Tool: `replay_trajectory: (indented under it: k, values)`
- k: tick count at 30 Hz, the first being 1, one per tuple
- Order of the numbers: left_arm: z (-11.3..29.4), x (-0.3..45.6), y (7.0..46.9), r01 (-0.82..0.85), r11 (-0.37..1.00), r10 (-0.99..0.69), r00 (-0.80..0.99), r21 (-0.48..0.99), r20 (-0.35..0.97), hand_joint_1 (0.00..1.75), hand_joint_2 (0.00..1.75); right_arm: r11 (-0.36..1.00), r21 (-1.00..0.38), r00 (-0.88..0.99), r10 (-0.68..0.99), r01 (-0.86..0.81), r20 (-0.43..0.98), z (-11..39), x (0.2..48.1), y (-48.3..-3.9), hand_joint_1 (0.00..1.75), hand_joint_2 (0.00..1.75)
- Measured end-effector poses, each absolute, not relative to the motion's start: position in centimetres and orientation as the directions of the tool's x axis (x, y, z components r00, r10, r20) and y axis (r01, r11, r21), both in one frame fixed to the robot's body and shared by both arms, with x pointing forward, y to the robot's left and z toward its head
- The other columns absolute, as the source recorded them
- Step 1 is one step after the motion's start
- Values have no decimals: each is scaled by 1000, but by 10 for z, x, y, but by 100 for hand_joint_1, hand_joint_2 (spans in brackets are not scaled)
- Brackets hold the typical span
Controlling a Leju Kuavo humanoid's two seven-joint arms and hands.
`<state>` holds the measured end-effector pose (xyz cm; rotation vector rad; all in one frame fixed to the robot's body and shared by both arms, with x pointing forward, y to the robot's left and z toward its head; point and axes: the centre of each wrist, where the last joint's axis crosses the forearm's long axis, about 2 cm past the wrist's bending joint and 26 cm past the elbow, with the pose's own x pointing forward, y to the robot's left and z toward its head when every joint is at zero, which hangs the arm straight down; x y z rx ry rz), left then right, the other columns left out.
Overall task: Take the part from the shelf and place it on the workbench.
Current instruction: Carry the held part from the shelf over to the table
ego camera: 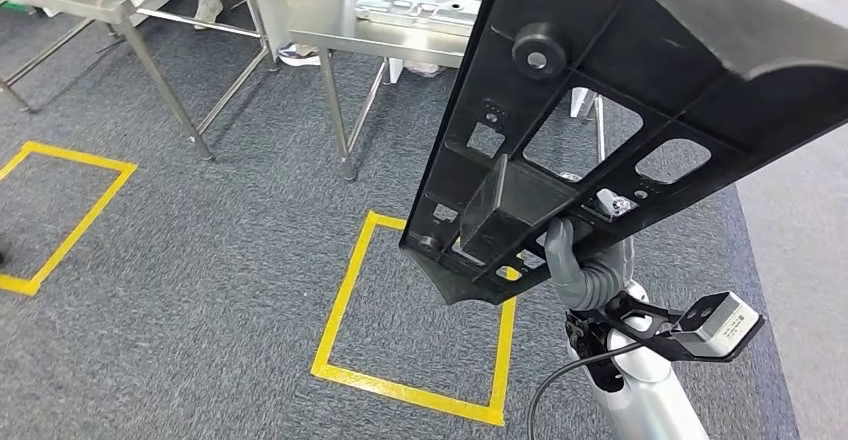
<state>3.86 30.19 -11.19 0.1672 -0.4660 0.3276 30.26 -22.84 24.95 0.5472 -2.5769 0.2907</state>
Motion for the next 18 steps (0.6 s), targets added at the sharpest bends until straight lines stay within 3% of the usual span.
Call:
replay_trajectory:
  k: [18]
  values:
    - [-112, 39, 303, -346, 936, 277, 837, 64, 472, 0, 175, 895, -102, -784, -321, -435, 531, 250, 305, -225, 175, 175]
